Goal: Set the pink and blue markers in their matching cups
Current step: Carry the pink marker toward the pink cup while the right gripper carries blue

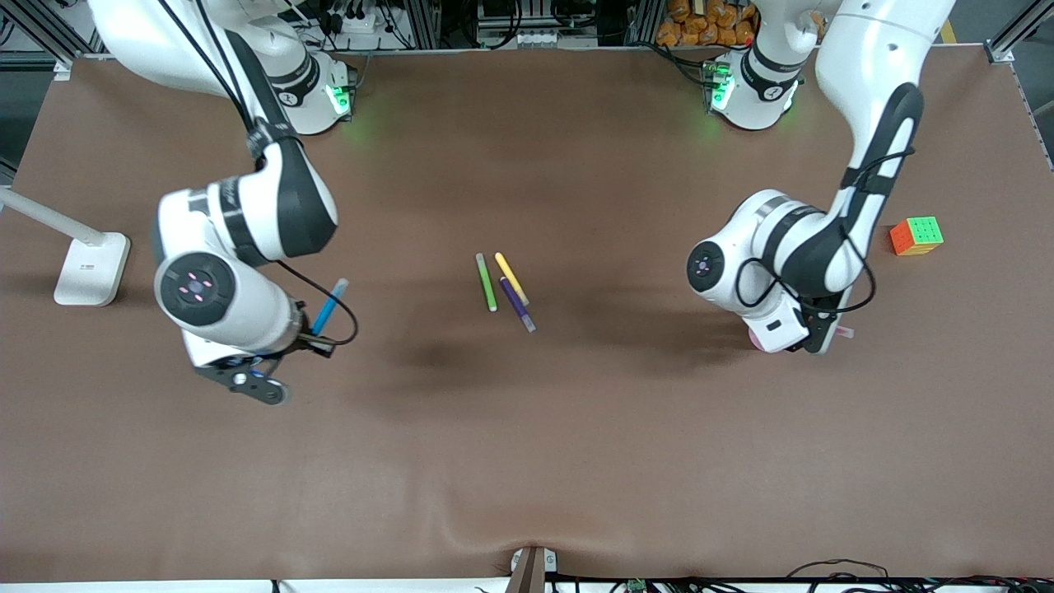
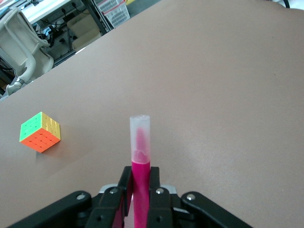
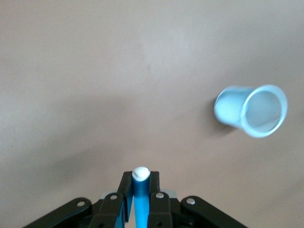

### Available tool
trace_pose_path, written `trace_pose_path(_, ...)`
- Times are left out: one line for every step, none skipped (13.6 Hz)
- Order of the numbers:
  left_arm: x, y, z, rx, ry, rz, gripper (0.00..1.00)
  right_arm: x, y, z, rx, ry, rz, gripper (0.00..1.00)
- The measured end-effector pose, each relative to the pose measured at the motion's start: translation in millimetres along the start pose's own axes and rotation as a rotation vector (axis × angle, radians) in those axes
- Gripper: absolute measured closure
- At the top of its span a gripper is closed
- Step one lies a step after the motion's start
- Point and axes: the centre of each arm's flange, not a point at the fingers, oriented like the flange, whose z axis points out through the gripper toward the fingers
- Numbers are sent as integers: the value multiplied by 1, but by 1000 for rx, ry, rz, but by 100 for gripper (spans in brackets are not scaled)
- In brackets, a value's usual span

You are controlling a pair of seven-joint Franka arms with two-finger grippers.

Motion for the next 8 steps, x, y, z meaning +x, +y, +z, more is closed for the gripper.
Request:
trace_pose_path(-5,1,3,1,7,-5,82,8,14,-12,8,26,-35,82)
trace_pose_path(-7,2,4,3,9,-4,82,17,33,-23,17,42,-73,82)
trace_pose_path(-7,2,5,3,10,-4,82,27,55,-31,24,53,-96,82)
trace_pose_path(-6,1,5,5,10,-4,82,36,77,-38,34,66,-106,82)
trace_pose_path(-6,1,5,8,12,-4,82,41,95,-42,48,90,-118,82)
trace_pose_path(-6,1,5,10,13,-4,82,41,109,-43,66,125,-142,82)
trace_pose_path(-6,1,5,11,13,-4,79,38,122,-37,83,162,-172,82)
trace_pose_path(-6,1,5,11,14,-4,79,33,137,-25,96,191,-194,82)
